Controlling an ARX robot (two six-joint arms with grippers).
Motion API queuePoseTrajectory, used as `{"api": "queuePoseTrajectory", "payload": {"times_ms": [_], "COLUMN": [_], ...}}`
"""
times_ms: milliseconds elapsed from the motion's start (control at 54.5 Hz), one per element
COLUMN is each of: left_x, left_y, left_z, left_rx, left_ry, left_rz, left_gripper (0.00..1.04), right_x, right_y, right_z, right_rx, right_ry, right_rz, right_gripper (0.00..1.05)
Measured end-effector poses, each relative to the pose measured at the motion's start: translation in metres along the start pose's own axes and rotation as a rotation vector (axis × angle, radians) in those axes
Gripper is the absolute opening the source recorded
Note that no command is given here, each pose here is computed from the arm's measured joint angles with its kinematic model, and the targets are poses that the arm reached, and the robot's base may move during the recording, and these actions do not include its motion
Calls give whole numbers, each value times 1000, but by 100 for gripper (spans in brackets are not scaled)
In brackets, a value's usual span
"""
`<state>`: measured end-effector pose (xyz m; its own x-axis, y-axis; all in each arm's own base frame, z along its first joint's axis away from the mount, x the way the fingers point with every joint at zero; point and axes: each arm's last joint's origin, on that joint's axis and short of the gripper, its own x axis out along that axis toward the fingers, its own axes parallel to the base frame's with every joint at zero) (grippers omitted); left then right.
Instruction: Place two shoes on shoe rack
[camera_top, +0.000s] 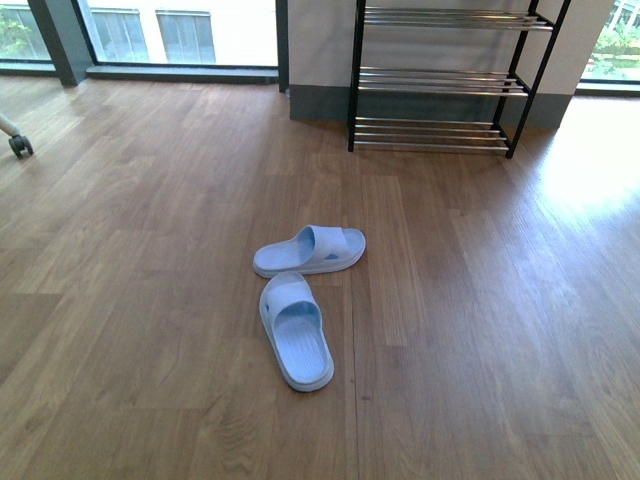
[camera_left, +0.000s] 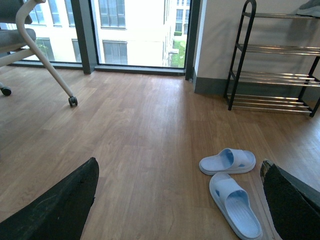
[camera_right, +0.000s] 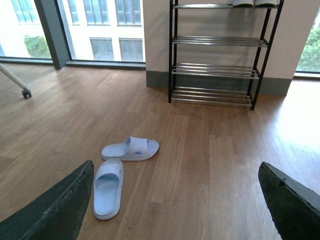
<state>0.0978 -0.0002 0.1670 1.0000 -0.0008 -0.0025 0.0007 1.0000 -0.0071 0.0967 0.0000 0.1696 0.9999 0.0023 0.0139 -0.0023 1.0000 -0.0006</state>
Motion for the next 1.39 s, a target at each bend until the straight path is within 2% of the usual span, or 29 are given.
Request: {"api": "queuePoseTrajectory", "payload": {"times_ms": [1394], "left_x": [0], "left_y": [0], "left_z": [0], "left_rx": [0], "left_ry": [0], "left_rz": [-1], "left_gripper": [95], "right_x": [0], "right_y": [0], "right_z": [0], "right_rx": [0], "right_ry": [-2], "right_rz": [-3], "right_gripper": [95]}}
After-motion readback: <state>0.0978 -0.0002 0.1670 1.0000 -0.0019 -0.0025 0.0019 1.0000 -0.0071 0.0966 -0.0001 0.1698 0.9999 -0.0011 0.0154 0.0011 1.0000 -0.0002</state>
